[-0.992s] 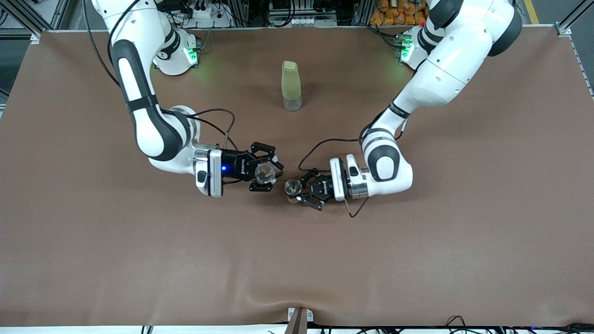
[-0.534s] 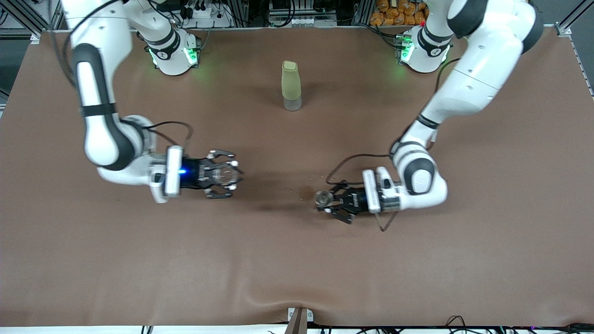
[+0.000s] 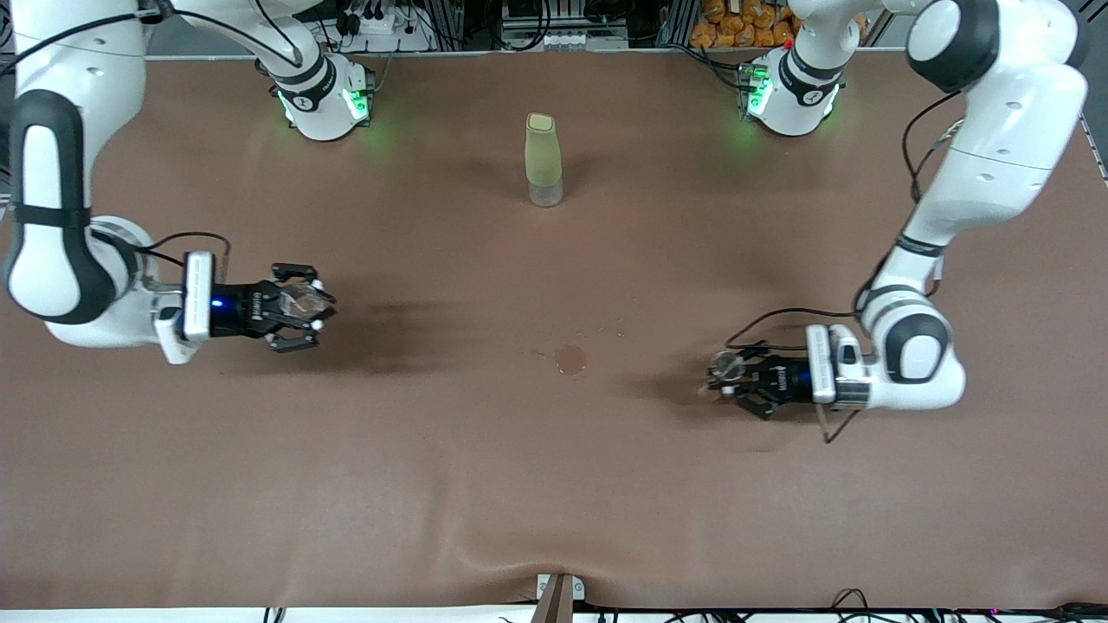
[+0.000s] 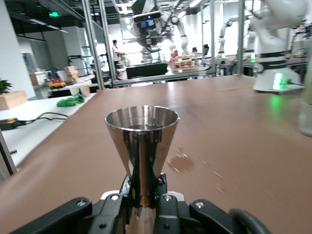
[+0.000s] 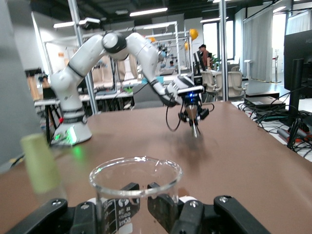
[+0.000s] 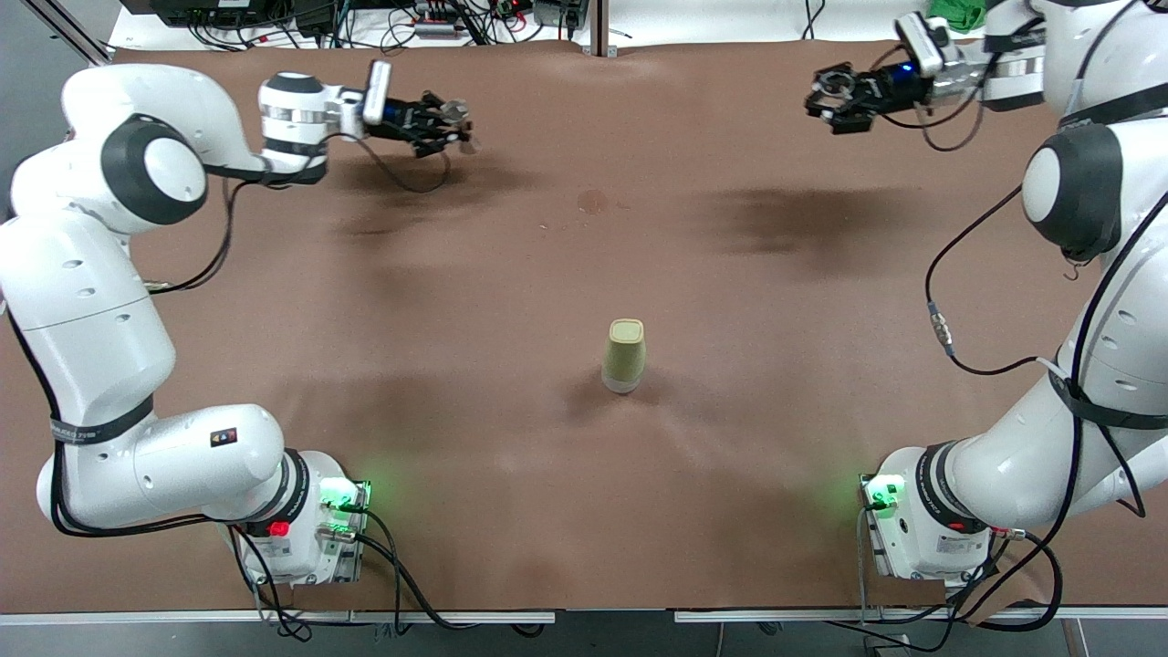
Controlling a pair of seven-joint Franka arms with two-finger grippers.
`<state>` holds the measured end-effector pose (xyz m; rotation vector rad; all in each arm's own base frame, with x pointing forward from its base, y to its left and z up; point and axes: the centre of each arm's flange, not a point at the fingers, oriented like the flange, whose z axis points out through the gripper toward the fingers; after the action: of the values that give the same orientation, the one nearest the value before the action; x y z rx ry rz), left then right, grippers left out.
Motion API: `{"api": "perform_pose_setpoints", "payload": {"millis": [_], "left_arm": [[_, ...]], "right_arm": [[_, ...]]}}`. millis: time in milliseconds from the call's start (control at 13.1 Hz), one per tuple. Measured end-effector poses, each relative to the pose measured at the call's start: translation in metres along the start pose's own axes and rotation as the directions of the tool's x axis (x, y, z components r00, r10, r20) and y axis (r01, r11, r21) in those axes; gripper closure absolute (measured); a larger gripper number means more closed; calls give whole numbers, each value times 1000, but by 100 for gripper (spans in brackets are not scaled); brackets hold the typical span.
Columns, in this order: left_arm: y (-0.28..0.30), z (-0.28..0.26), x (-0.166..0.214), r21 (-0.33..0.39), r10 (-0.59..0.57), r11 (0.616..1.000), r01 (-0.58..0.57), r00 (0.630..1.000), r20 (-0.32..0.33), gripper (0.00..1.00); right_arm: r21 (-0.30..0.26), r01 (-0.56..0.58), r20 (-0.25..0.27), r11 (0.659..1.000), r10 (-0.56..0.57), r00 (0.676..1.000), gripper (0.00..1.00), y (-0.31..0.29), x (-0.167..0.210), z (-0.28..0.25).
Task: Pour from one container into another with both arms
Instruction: 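Lower the jigger and beaker onto the table with both grippers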
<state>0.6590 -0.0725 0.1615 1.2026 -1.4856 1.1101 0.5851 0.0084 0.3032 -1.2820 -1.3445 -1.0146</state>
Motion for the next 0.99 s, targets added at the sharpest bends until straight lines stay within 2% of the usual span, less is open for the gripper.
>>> {"api": "perform_pose_setpoints", "payload": {"millis": [229, 458, 763, 992], "left_arm": [[28, -57, -34, -40, -35, 999, 36, 999, 20, 79], [59, -100, -63, -76, -80, 994, 79, 997, -3, 79], [88, -129, -84, -116, -128, 985, 126, 992, -10, 79], [100, -144, -92, -138, -147, 979, 148, 989, 15, 79]], "right_arm": [[-20, 75, 35, 997, -74, 997, 83, -19, -26, -51], [-53, 118, 21, 992, -117, 993, 83, -38, -65, -89], [-65, 108, -3, 992, -109, 994, 83, -57, -147, -99], [-77, 85, 1, 993, -86, 996, 83, -51, -175, -103]]}}
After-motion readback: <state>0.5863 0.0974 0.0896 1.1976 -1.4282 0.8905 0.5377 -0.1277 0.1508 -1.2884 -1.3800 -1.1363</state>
